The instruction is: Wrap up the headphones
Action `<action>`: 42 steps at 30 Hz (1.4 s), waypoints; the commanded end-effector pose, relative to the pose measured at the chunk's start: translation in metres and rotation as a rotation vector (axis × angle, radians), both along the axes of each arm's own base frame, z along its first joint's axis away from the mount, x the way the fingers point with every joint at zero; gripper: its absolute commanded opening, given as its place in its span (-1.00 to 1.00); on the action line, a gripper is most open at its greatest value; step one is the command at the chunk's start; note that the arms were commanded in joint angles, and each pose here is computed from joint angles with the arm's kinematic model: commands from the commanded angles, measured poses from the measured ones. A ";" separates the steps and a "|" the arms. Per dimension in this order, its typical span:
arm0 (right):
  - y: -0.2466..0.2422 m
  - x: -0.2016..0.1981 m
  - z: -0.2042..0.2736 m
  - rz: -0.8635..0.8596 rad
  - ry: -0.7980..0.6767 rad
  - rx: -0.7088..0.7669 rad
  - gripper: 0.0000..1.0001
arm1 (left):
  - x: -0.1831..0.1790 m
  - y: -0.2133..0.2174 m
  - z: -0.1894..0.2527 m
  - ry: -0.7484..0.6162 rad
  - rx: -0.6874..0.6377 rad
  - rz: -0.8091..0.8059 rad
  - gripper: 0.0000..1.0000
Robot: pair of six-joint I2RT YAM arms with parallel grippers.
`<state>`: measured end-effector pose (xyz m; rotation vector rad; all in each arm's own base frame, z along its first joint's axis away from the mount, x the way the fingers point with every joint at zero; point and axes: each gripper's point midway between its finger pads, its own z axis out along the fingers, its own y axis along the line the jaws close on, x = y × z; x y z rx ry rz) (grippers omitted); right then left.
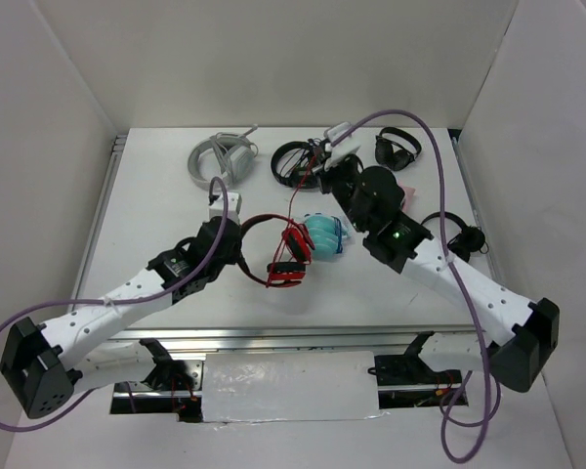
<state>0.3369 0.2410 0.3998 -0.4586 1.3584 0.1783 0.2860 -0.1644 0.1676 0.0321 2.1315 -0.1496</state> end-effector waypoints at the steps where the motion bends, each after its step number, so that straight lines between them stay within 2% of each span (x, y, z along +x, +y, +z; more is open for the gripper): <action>1: 0.003 0.024 -0.007 0.086 0.058 0.011 -1.00 | 0.001 -0.027 0.054 -0.163 -0.106 -0.097 -1.00; 7: -0.027 0.075 -0.056 0.057 0.212 0.073 -1.00 | -0.018 -0.023 0.080 -0.228 -0.147 -0.105 -1.00; 13: -0.048 0.084 -0.091 0.075 0.277 0.148 -1.00 | -0.031 -0.021 0.102 -0.267 -0.206 -0.120 -1.00; 20: -0.023 0.075 -0.131 0.195 0.387 0.164 -1.00 | -0.047 -0.036 0.133 -0.326 -0.307 -0.247 -1.00; 24: 0.009 0.059 -0.150 0.329 0.427 0.195 -1.00 | -0.048 -0.038 0.174 -0.397 -0.385 -0.255 -1.00; 29: 0.039 0.029 -0.191 0.409 0.521 0.235 -1.00 | -0.039 -0.020 0.218 -0.454 -0.459 -0.113 -1.00; 31: 0.056 0.013 -0.192 0.454 0.495 0.258 -1.00 | -0.033 -0.002 0.232 -0.468 -0.483 0.008 -1.00; 32: 0.058 0.000 -0.209 0.464 0.521 0.261 -1.00 | -0.032 0.006 0.236 -0.468 -0.490 0.055 -1.00; 33: 0.071 -0.013 -0.200 0.519 0.477 0.288 -1.00 | -0.029 0.012 0.244 -0.474 -0.523 0.114 -1.00; 35: 0.076 -0.035 -0.217 0.549 0.492 0.306 -1.00 | -0.023 0.031 0.244 -0.475 -0.534 0.248 -1.00; 36: 0.081 -0.041 -0.210 0.572 0.467 0.337 -1.00 | -0.023 0.036 0.254 -0.481 -0.555 0.277 -1.00; 40: 0.107 -0.080 -0.210 0.629 0.463 0.342 -1.00 | -0.013 0.043 0.250 -0.453 -0.540 0.377 -1.00; 42: 0.107 -0.087 -0.205 0.599 0.426 0.350 -1.00 | -0.011 0.046 0.247 -0.441 -0.535 0.413 -1.00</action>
